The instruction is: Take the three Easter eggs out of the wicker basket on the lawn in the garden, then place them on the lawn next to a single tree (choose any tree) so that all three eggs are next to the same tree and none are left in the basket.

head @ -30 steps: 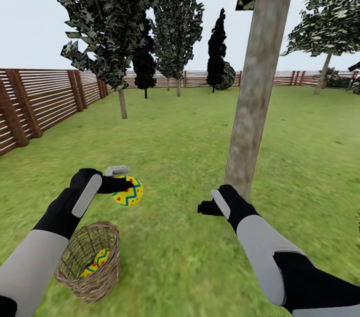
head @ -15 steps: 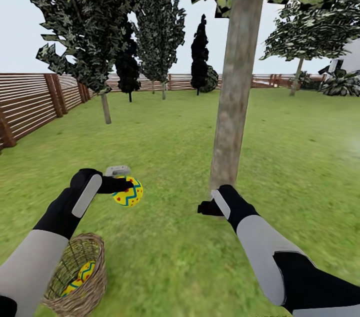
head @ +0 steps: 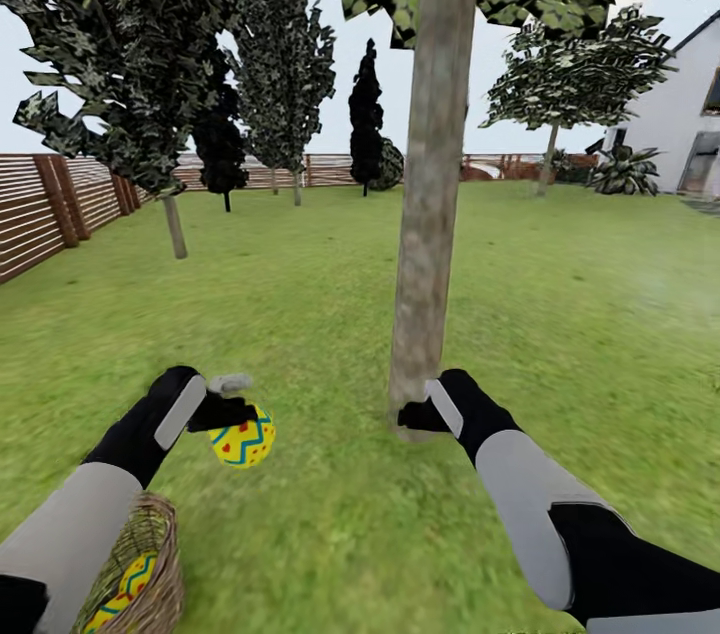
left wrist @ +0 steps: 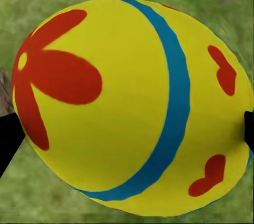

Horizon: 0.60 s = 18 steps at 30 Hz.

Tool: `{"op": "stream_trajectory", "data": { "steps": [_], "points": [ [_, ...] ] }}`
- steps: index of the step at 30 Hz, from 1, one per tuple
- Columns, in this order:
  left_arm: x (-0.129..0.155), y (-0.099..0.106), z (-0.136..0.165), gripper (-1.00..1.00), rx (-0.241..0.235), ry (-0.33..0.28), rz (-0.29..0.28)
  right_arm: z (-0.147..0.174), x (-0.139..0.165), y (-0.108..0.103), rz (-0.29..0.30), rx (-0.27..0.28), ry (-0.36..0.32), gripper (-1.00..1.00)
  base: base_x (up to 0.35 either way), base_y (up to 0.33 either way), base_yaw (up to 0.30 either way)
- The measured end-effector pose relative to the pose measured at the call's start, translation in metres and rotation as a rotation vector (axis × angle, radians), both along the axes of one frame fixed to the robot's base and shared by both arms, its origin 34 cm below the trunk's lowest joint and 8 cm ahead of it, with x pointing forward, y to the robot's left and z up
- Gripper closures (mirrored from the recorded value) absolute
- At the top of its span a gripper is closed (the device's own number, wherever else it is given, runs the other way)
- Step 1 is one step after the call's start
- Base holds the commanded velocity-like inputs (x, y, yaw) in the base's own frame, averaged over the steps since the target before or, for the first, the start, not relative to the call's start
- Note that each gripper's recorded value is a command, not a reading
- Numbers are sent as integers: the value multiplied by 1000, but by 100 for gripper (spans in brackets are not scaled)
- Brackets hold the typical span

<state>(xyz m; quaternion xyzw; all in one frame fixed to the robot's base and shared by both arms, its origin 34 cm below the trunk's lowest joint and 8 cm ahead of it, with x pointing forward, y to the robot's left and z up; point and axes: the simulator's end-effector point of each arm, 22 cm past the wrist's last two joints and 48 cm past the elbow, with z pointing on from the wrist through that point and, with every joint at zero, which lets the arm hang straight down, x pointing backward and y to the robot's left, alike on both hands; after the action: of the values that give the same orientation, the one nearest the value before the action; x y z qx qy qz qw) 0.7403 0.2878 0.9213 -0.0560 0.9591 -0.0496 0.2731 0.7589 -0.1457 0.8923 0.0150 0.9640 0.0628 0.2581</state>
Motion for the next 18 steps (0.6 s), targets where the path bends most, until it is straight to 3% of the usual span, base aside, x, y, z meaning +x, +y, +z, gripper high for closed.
{"op": "stream_trajectory", "data": {
  "steps": [5,8,18],
  "points": [
    [-34,-17,-54,100,-42,176,14,9,-2,-3,-47,62,12,-100,-2,0,-217],
    [-37,-32,-54,100,-67,190,-4,14,-2,-4,-57,74,12,-100,-201,0,-217],
    [-37,-45,-33,100,-75,175,-21,33,-4,-5,-60,78,2,-100,-334,0,-215]
  ]
}}
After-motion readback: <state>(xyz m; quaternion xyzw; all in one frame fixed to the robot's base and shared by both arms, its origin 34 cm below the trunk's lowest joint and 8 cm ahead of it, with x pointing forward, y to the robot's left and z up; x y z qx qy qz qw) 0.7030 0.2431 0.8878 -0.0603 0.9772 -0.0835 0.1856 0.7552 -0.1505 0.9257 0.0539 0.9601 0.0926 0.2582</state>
